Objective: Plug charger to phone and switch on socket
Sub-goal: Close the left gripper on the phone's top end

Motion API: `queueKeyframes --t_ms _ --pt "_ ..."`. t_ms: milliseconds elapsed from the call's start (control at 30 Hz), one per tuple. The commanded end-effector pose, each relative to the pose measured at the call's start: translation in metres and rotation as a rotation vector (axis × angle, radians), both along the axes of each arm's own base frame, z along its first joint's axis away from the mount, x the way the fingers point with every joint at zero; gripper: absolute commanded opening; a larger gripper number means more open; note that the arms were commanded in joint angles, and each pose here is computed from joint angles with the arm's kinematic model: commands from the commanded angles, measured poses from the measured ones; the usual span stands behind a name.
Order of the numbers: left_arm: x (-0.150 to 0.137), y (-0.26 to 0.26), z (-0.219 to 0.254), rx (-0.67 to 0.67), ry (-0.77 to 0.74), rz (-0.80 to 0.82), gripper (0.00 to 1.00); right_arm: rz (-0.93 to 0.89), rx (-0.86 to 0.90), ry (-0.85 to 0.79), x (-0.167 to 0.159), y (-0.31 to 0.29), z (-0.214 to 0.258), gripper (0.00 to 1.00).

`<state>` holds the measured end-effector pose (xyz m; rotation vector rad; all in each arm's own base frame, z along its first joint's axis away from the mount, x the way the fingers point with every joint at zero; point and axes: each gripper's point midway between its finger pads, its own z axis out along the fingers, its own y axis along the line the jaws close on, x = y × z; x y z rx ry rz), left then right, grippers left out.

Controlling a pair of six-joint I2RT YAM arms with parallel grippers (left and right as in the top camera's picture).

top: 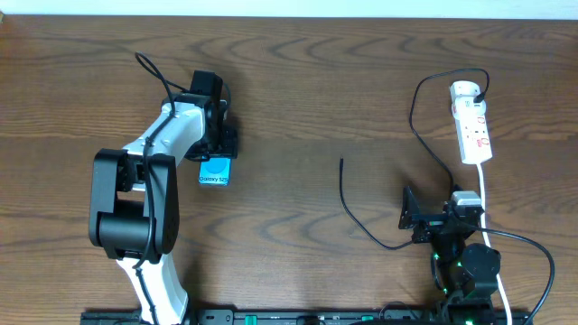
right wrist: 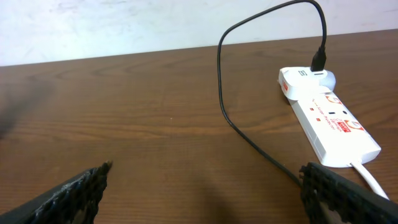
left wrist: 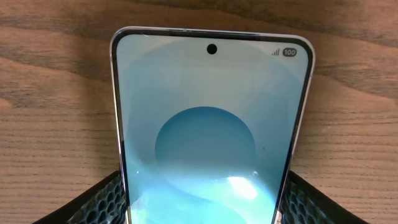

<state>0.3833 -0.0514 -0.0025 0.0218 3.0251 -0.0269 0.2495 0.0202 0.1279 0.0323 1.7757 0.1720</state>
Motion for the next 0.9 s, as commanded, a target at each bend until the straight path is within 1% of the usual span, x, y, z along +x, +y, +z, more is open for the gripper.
queueKeyframes --t_ms 0,400,633,700,767,833,867 --pt "-0.0142 0.0017 -0.0127 -0.003 0.053 -0.002 0.56 0.007 -0.007 -0.001 -0.0004 0.0015 -0.0002 0.99" --pt "-0.0150 0.0018 -0.0127 -0.002 0.056 -0.002 0.55 0.007 -0.007 -0.001 -0.0004 0.0015 -0.0002 0.99" --pt "-0.0150 0.0019 -0.0127 -0.002 0.056 -0.002 0.39 0.007 -0.006 -0.001 -0.0005 0.0016 -0.0002 0.99" --pt "-0.0150 0.0019 -0.0127 -0.002 0.056 -0.002 0.30 0.007 -0.006 -0.001 -0.0005 0.0016 -0.0002 0.99" --pt "-0.0150 0.0019 -0.0127 -0.002 0.056 -0.002 0.24 0.007 -0.006 -0.001 -0.0005 0.0016 -0.0002 0.99" --pt "-0.0150 0.0019 -0.0127 -0.002 0.056 -0.002 0.19 0.007 -0.007 -0.001 -0.0004 0.0015 -0.0002 0.99" --pt "-0.0151 0.0019 -0.0127 -0.002 0.056 -0.002 0.19 0.007 -0.007 -0.001 -0.0004 0.0015 -0.0002 0.99"
